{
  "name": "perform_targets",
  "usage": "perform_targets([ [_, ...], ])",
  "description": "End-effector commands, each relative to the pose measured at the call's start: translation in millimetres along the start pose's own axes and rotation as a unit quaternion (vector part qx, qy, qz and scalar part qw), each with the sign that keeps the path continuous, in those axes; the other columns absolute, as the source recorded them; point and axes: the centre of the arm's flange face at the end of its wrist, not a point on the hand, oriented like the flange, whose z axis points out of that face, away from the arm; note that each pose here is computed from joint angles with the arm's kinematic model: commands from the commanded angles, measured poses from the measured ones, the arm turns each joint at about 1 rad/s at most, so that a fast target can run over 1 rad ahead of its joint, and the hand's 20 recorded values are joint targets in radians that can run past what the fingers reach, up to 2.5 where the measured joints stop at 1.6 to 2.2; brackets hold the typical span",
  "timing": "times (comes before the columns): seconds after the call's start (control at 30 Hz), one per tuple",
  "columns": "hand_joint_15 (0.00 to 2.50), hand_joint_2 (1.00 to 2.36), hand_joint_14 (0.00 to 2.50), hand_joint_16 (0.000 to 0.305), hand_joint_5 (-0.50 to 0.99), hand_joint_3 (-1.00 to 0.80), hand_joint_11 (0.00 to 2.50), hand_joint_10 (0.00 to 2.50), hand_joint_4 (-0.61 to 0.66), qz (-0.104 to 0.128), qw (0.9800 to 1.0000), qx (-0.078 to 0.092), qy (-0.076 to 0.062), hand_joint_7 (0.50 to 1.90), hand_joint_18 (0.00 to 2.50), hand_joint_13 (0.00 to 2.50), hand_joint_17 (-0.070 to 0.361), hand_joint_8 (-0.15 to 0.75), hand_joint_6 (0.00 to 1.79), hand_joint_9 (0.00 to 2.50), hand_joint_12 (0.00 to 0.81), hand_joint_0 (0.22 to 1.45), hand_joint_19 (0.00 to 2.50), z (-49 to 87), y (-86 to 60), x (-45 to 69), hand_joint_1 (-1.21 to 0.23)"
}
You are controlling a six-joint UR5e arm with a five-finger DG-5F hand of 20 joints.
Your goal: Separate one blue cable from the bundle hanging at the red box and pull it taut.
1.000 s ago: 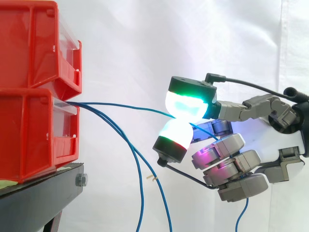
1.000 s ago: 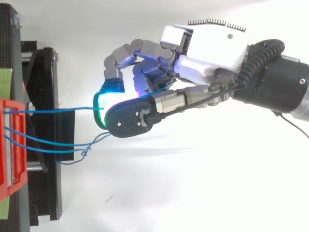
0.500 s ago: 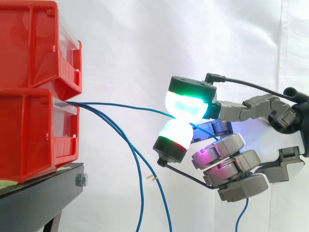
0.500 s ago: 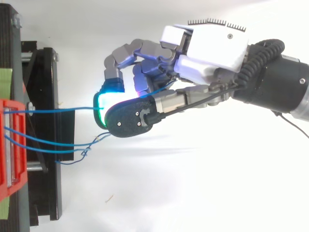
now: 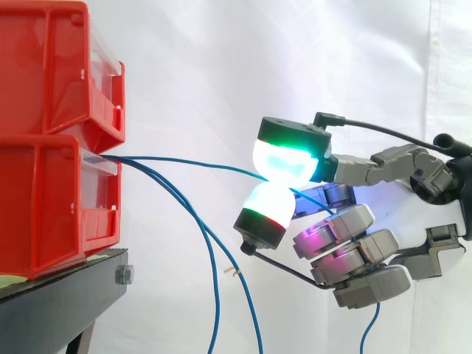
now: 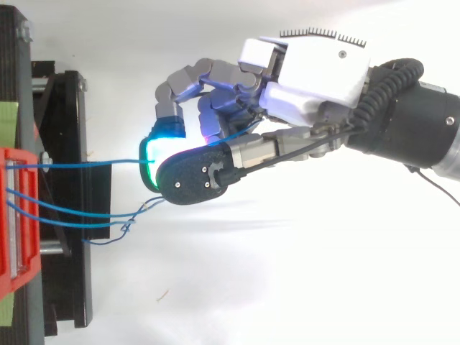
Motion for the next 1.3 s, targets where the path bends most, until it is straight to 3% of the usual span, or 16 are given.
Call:
perform_targets([
  [0.0,1.29,1.01,2.5,0.032,-0.19,-0.41,1.05,2.5,-0.14,0.0,1.0,0.0,0.0,1.44,1.24,0.71,0.072,0.288,0.97,0.56,0.328,0.8,1.96,0.3,0.5,-0.7,-0.74],
  [1.27,1.29,1.0,2.5,0.033,-0.19,-0.41,1.05,2.5,-0.14,0.0,1.0,0.0,0.0,1.43,1.24,0.71,0.073,0.284,0.97,0.58,0.328,0.79,1.97,-0.1,-0.3,0.3,-0.75],
])
